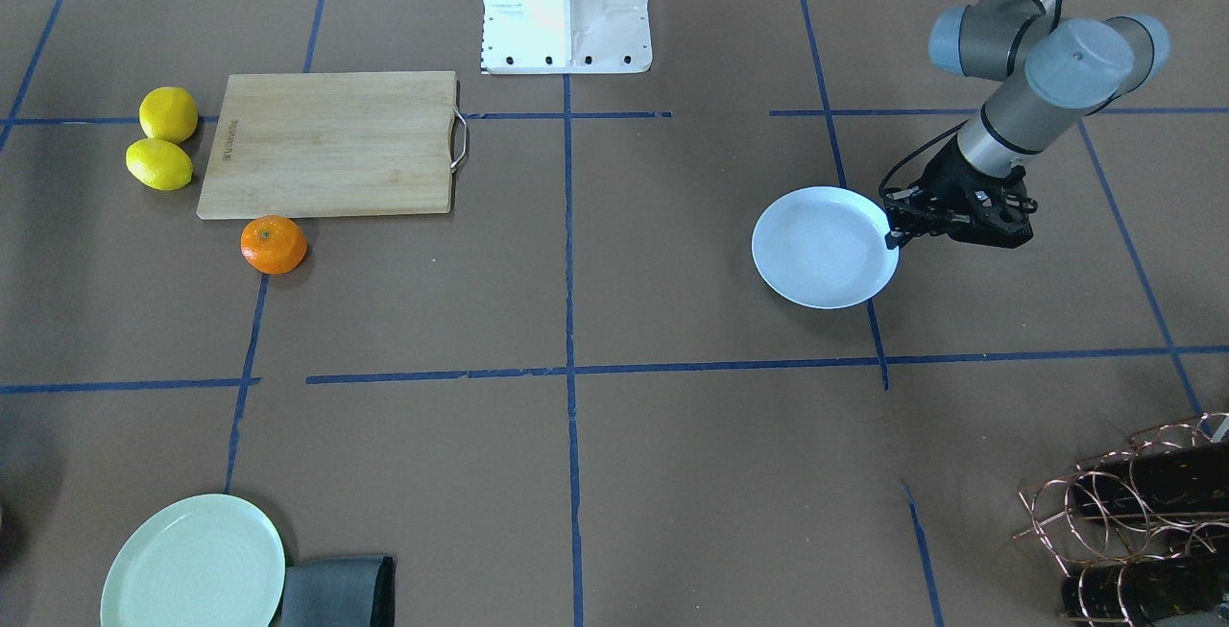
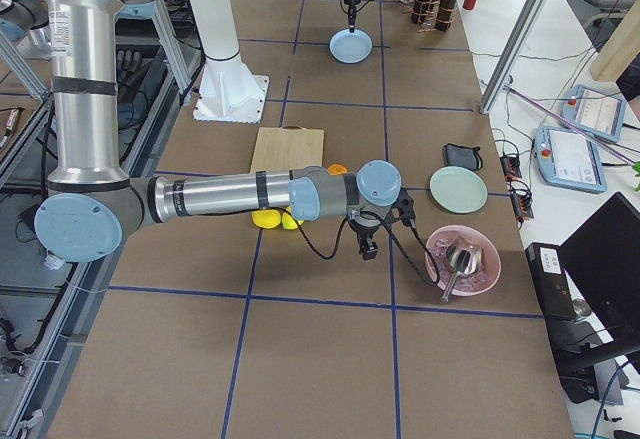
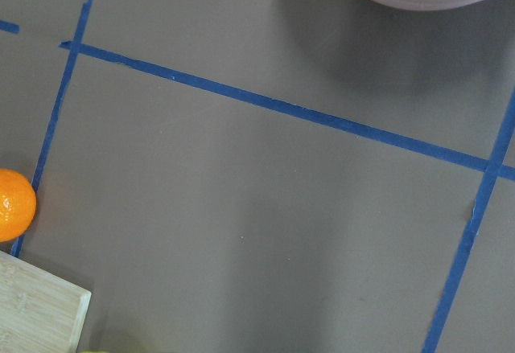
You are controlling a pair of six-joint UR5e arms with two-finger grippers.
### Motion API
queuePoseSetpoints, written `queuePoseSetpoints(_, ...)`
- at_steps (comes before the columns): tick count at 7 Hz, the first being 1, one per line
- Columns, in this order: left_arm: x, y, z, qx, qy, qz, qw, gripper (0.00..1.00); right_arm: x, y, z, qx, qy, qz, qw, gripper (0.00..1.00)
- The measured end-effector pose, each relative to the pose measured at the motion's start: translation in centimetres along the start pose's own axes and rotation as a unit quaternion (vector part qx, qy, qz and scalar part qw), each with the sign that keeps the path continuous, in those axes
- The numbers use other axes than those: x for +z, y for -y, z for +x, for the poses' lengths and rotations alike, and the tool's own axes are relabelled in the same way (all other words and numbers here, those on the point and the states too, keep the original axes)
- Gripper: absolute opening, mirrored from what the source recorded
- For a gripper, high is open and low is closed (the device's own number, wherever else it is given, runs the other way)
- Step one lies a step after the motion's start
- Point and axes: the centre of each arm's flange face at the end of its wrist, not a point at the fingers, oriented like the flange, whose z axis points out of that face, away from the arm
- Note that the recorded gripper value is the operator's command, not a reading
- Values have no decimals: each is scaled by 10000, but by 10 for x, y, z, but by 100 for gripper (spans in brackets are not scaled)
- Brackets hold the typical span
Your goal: Pick orange to plate
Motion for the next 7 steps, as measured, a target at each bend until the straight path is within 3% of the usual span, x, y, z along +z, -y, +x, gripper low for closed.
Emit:
queuePoseSetpoints(2,-4,25,102,-510,-620,-14,9968,0,-2,1,-3,-22,14,18,10000,100)
queuePoseSetpoints(3,16,23,162,-771,-809,-159,9936,0,-2,0,-4,-24,74,26,10000,100)
queuePoseSetpoints(5,66,5,240,-1001,-813,-208,9914,0,-2,0,-7,-28,187,40,9998,100)
queuePoseSetpoints(7,96,-12,263,-980,-707,-230,9924,0,-2,0,-8,-33,222,47,9997,100)
